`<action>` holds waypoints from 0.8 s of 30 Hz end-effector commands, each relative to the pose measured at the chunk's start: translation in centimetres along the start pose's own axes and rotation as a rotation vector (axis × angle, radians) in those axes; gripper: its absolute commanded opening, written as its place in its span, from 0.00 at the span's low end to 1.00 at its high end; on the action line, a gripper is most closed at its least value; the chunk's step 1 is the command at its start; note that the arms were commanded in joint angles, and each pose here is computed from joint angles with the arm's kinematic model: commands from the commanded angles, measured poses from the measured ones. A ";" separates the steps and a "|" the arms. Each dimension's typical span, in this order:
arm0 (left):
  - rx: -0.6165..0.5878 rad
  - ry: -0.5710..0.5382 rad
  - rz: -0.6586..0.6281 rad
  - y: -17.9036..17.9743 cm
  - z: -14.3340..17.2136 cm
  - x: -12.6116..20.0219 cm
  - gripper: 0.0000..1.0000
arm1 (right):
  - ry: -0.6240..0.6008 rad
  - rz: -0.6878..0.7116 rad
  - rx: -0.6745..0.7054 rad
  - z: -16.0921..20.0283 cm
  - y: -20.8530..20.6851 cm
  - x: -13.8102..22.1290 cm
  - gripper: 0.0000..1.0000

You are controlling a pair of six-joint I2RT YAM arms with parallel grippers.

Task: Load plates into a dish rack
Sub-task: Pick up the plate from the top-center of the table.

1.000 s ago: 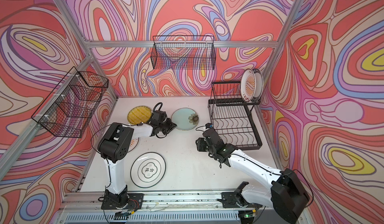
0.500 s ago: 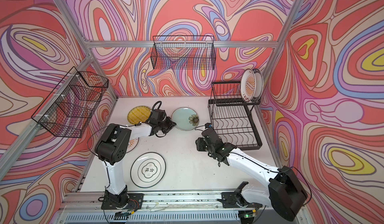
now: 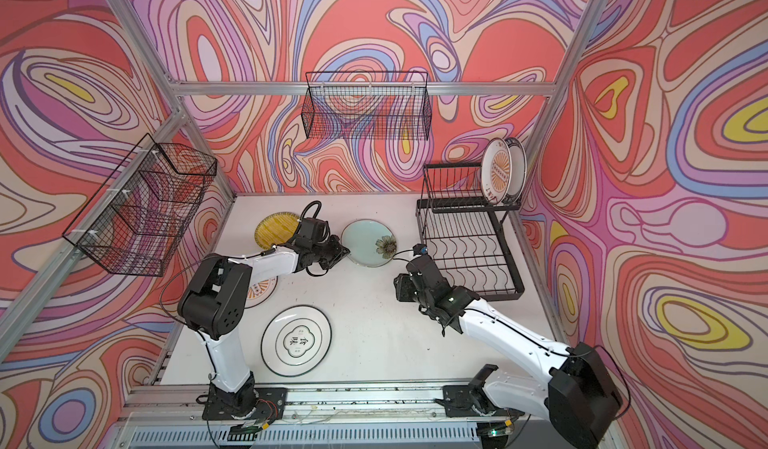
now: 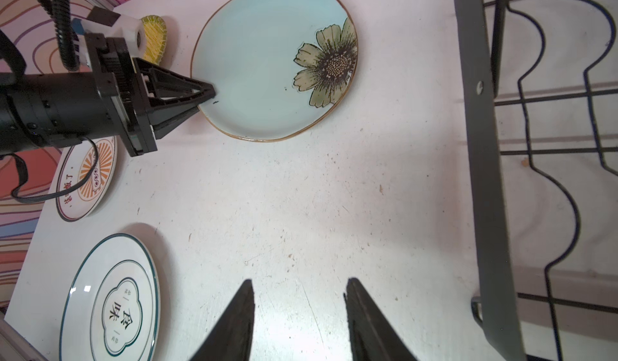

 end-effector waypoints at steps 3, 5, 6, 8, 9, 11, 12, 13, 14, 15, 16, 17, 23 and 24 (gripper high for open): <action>-0.098 -0.044 0.159 -4.7 -1.0 3.7 0.00 | -0.024 -0.012 0.006 -1.0 0.8 0.7 0.46; -0.113 -0.044 0.173 -5.0 -0.8 4.3 0.00 | -0.027 -0.017 0.004 -1.1 0.9 0.8 0.46; -0.124 -0.046 0.180 -5.2 -0.7 4.6 0.00 | -0.028 -0.019 0.004 -1.1 0.9 0.9 0.46; -0.145 -0.040 0.194 -5.5 -0.5 5.2 0.00 | -0.040 -0.029 -0.001 -1.5 1.1 1.1 0.46; -0.154 -0.037 0.200 -5.6 -0.4 5.4 0.00 | -0.045 -0.033 0.000 -1.6 1.2 1.2 0.46; -0.169 -0.033 0.217 -5.9 -0.1 6.1 0.00 | -0.057 -0.040 -0.001 -1.9 1.3 1.5 0.47; -0.176 -0.030 0.225 -6.0 0.1 6.3 0.00 | -0.060 -0.044 -0.003 -2.0 1.4 1.6 0.47; -0.176 -0.030 0.230 -5.9 0.2 6.5 0.00 | -0.065 -0.045 -0.003 -2.1 1.5 1.8 0.47; -0.180 -0.030 0.237 -5.9 0.3 6.8 0.00 | -0.070 -0.045 -0.003 -2.2 1.5 1.8 0.47; -0.183 -0.028 0.247 -5.9 0.5 7.1 0.00 | -0.076 -0.045 -0.003 -2.4 1.6 1.9 0.48; -0.187 -0.027 0.255 -5.9 0.7 7.4 0.00 | -0.082 -0.045 -0.002 -2.5 1.6 2.0 0.48; -0.189 -0.024 0.265 -5.9 0.9 7.6 0.00 | -0.084 -0.046 0.000 -2.6 1.7 2.1 0.48; -0.214 -0.033 0.439 -6.2 2.5 9.5 0.00 | -0.097 -0.039 0.008 -3.1 1.9 2.1 0.51; -0.217 -0.040 0.460 -6.1 2.7 9.9 0.00 | -0.102 -0.037 0.009 -3.3 1.9 2.1 0.51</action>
Point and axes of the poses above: each gripper's point midway between its finger pads, its own x axis back along the fingers, its own y axis along the line the jaws close on, z = x × y, the point moved 6 cm from there along x, back along the fingers
